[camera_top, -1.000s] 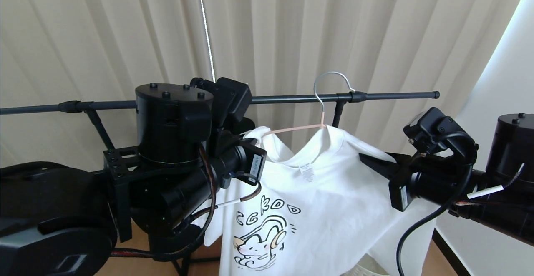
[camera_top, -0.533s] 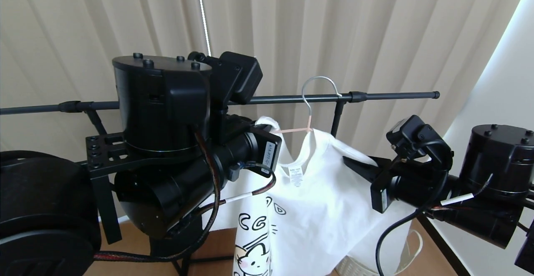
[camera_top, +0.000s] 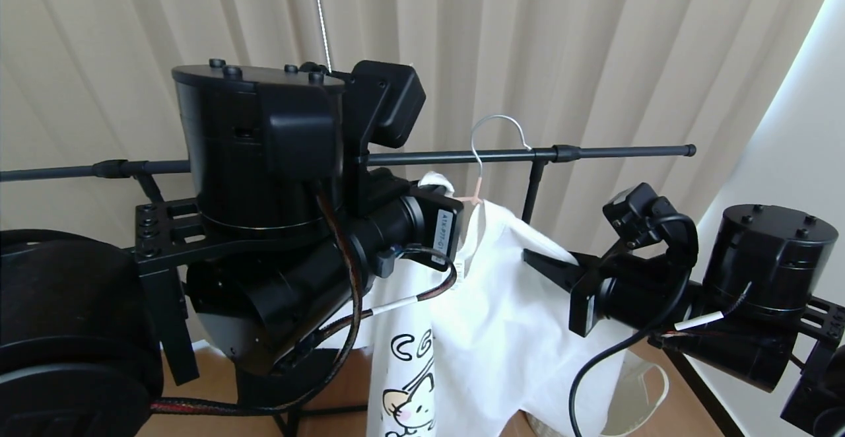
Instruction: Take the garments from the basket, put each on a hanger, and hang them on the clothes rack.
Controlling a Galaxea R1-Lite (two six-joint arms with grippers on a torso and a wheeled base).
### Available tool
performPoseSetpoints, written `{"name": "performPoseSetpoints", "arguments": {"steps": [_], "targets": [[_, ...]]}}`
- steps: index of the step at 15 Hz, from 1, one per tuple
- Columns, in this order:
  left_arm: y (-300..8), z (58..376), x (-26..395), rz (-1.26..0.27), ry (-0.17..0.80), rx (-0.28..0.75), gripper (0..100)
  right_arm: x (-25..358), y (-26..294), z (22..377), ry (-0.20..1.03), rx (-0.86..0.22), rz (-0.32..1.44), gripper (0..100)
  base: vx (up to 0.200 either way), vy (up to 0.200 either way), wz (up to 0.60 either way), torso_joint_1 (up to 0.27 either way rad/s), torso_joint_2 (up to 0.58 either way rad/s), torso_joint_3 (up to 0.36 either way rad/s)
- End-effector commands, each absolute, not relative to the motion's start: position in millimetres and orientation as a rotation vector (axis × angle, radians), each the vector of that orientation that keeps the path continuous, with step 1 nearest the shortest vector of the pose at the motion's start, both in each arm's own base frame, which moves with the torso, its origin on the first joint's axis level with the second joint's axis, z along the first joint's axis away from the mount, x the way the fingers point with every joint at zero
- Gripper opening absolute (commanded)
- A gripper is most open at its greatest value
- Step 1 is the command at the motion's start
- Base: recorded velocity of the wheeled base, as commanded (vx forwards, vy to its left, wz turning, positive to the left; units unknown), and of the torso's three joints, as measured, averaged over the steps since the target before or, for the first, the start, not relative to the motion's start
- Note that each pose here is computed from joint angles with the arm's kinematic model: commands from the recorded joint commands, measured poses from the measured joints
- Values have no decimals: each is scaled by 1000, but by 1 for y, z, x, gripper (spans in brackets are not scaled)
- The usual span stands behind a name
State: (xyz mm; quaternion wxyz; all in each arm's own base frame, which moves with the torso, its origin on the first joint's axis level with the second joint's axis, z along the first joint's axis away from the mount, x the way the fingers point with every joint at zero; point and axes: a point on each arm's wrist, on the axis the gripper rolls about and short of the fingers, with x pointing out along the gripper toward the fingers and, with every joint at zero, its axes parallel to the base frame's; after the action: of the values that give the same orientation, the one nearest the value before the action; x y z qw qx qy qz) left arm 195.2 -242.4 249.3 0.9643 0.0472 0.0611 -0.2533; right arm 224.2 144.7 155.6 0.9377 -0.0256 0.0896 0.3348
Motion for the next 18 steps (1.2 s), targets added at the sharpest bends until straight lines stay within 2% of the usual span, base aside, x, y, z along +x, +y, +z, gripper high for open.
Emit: {"name": "performPoseSetpoints", "arguments": {"steps": [1, 7, 11, 18], "targets": [[-254, 249, 198, -526, 129, 67, 0, 228, 147, 153, 193, -27, 684, 0, 0, 0, 0, 0, 0, 0], [-261, 255, 197, -539, 125, 1, 0, 240, 155, 144, 136, 21, 685, 0, 0, 0, 0, 0, 0, 0], [-260, 244, 196, -535, 166, 34, 0, 238, 153, 152, 102, 97, 703, 0, 0, 0, 0, 0, 0, 0], [-256, 228, 193, -541, 206, 69, 0, 239, 148, 156, 78, 109, 709, 0, 0, 0, 0, 0, 0, 0]]}}
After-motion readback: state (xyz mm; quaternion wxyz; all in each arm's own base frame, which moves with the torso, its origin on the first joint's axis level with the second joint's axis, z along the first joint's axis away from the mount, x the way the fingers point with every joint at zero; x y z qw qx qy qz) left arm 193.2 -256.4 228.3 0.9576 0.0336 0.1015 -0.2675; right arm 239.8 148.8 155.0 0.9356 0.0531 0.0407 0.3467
